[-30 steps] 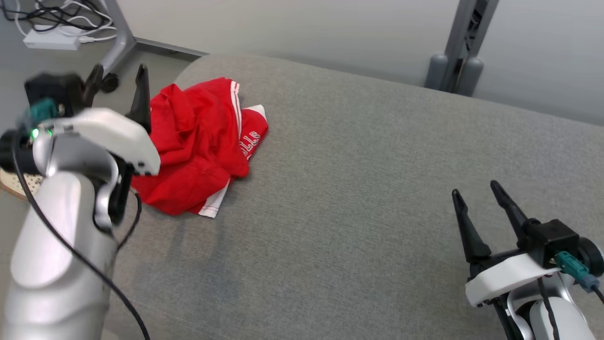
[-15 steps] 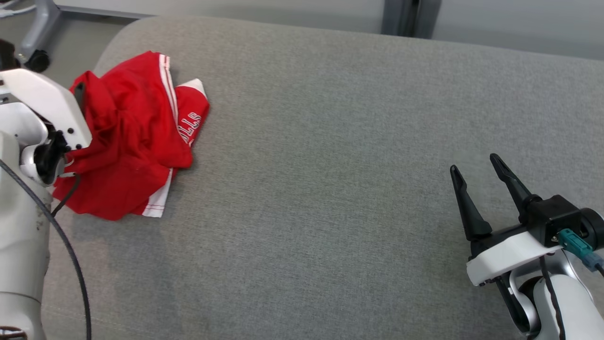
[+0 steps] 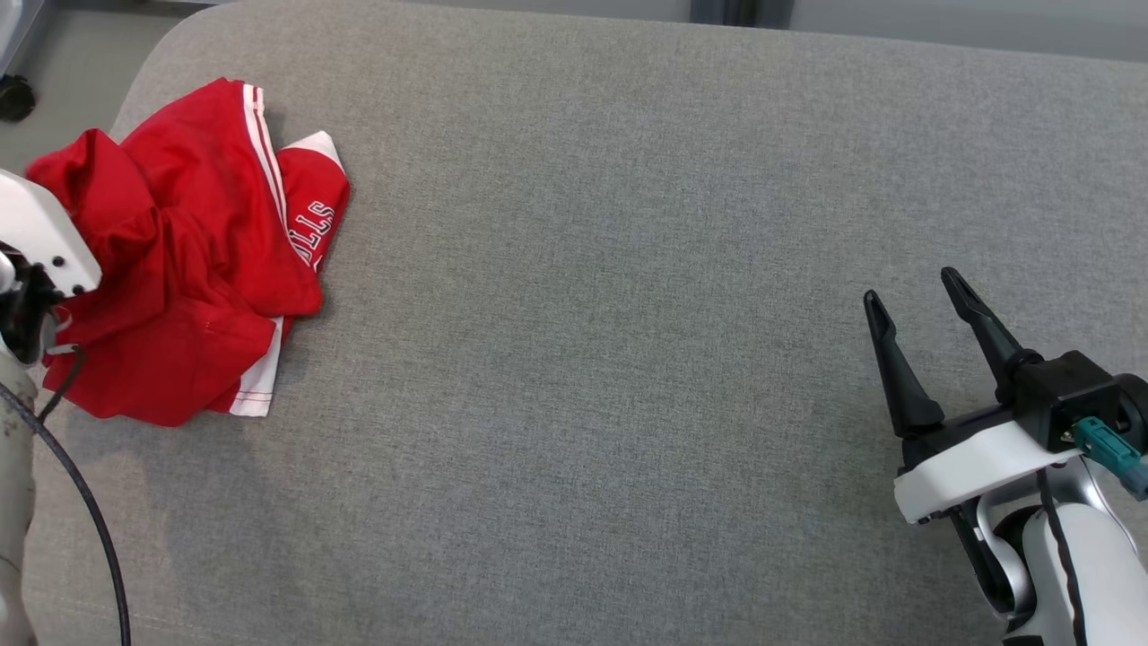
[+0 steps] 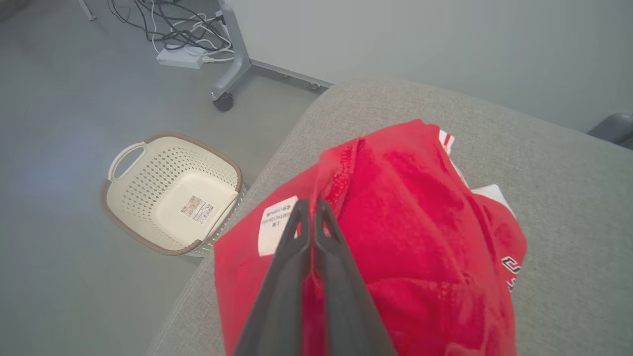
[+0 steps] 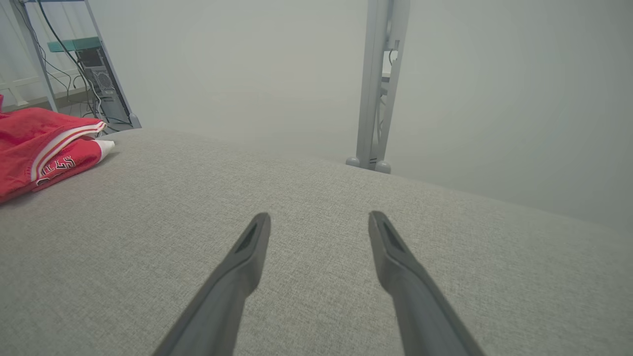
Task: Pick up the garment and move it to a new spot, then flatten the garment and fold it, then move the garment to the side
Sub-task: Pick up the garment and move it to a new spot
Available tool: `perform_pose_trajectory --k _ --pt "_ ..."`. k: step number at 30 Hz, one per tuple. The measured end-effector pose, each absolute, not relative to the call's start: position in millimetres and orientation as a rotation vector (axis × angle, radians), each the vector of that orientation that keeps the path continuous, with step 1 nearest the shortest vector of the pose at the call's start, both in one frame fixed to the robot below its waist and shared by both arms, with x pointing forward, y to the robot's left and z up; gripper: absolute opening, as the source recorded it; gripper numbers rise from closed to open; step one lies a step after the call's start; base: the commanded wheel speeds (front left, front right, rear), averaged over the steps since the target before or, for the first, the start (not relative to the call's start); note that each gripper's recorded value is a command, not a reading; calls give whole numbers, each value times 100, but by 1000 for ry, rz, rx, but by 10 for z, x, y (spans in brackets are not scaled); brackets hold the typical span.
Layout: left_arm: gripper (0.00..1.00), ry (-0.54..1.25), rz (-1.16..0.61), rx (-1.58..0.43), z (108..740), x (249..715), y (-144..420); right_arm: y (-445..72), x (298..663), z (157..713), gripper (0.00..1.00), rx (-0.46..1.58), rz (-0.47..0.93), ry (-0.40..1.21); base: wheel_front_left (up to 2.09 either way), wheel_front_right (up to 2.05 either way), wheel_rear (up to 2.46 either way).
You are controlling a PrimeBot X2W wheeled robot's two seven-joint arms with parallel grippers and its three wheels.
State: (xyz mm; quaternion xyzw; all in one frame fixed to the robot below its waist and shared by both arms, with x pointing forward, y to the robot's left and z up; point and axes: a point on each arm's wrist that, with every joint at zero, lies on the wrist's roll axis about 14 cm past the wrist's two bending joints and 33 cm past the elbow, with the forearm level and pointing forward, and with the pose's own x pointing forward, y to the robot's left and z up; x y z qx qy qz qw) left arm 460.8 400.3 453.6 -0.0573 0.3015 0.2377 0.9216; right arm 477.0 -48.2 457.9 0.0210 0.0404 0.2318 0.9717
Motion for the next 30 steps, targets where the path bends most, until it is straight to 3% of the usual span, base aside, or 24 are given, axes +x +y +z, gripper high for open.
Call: perform_pose_trajectory --k 7,13,19,30 --pt "0 306 493 30 5397 4880 4149 -535 4778 4710 100 37 447 46 0 0 0" --pt "0 49 381 117 6172 5083 3815 -557 4729 4915 100 49 427 -7 0 0 0" --pt "0 -83 152 100 6514 5173 2885 -664 4635 5055 100 52 386 -34 0 0 0" --pt "0 -8 -352 35 5962 4777 899 -1027 4531 5223 100 38 280 -67 0 0 0"
